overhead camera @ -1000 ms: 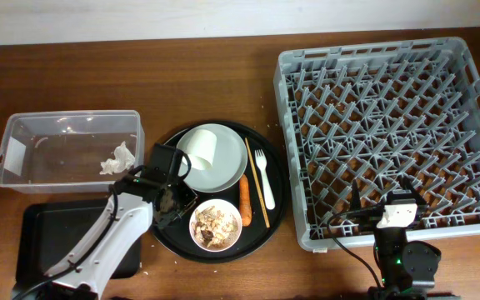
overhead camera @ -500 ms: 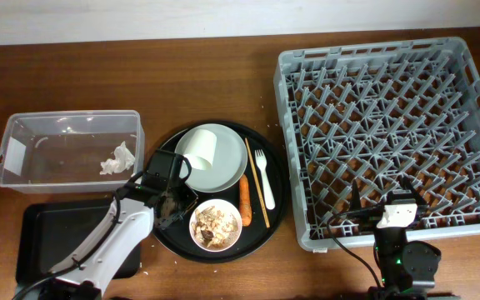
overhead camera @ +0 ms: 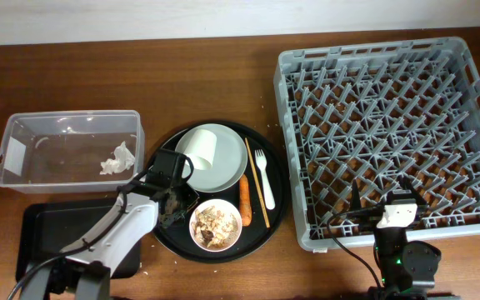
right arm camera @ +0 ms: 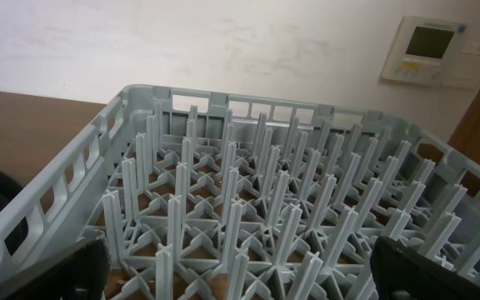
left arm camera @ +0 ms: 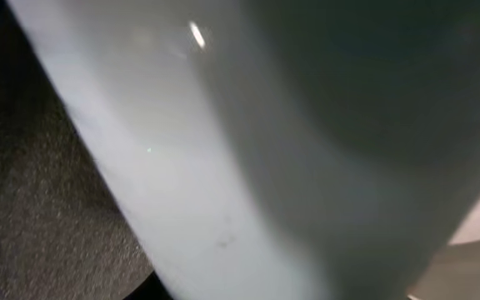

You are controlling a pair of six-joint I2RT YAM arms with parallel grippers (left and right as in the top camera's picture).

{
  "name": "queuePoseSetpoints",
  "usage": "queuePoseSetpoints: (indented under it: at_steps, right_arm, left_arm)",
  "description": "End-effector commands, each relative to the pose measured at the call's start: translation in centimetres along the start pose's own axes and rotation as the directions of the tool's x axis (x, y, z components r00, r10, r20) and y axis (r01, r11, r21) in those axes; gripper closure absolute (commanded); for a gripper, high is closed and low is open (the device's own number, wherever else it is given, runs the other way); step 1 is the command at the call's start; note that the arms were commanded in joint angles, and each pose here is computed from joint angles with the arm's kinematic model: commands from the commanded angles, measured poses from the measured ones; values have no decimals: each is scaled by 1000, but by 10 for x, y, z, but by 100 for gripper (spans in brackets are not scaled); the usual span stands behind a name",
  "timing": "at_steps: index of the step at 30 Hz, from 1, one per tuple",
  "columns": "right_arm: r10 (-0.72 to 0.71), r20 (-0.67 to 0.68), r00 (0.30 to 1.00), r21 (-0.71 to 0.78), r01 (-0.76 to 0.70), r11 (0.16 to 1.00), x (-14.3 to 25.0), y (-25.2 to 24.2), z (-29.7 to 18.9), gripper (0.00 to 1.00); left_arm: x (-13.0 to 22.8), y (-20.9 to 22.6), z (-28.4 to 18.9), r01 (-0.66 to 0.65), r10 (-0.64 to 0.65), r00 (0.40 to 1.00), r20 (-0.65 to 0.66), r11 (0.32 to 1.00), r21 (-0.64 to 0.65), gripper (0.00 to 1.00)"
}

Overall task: Sort waste into correct bins and load items into the dishwasher rack
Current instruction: 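Grasp the red candy wrapper beside the blue cup with the left gripper, then carry the red wrapper into the clear bin and release it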

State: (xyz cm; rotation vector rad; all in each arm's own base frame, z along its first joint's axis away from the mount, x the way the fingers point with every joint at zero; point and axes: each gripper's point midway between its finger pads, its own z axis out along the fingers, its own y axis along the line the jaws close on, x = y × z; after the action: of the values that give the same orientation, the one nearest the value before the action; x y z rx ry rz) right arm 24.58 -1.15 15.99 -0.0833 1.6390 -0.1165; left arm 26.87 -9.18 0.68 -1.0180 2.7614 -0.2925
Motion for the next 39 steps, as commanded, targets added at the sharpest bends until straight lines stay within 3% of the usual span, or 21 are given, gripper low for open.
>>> queuePoseSetpoints:
  at_steps: [1,4,13,18,29,35,39]
  right_arm:
    - [1,-1,1000,-2,-1,1000,2,1,0,1]
    - [1,-1,1000,-2,-1,1000,2,1,0,1]
    - [1,-1,1000,-2,-1,1000,2,1,0,1]
    - [1,-1,1000,-2,-1,1000,2,1,0,1]
    - [1,-1,1000,-2,-1,1000,2,1,0,1]
    - [1,-1,1000,-2,-1,1000,2,1,0,1]
    - [1,-1,1000,-2,-1,1000,2,1,0,1]
  left_arm:
    - [1,4,5,10,-10,1000,6,1000,-15,70]
    - [0,2,5,9,-9,1000,10,1000,-9,70]
    - [2,2,5,10,-10,1000,0,1000,-7,99]
    - [9,5,-3,10,-11,999,-37,1000,-13,99]
    - [10,2,-77,-50,51,999,-6,998,28,99]
    - [-4,-26,-128,-205,194,977,89,970,131,99]
    - [-23,-55,-180,-373,337,918,209,913,165,99]
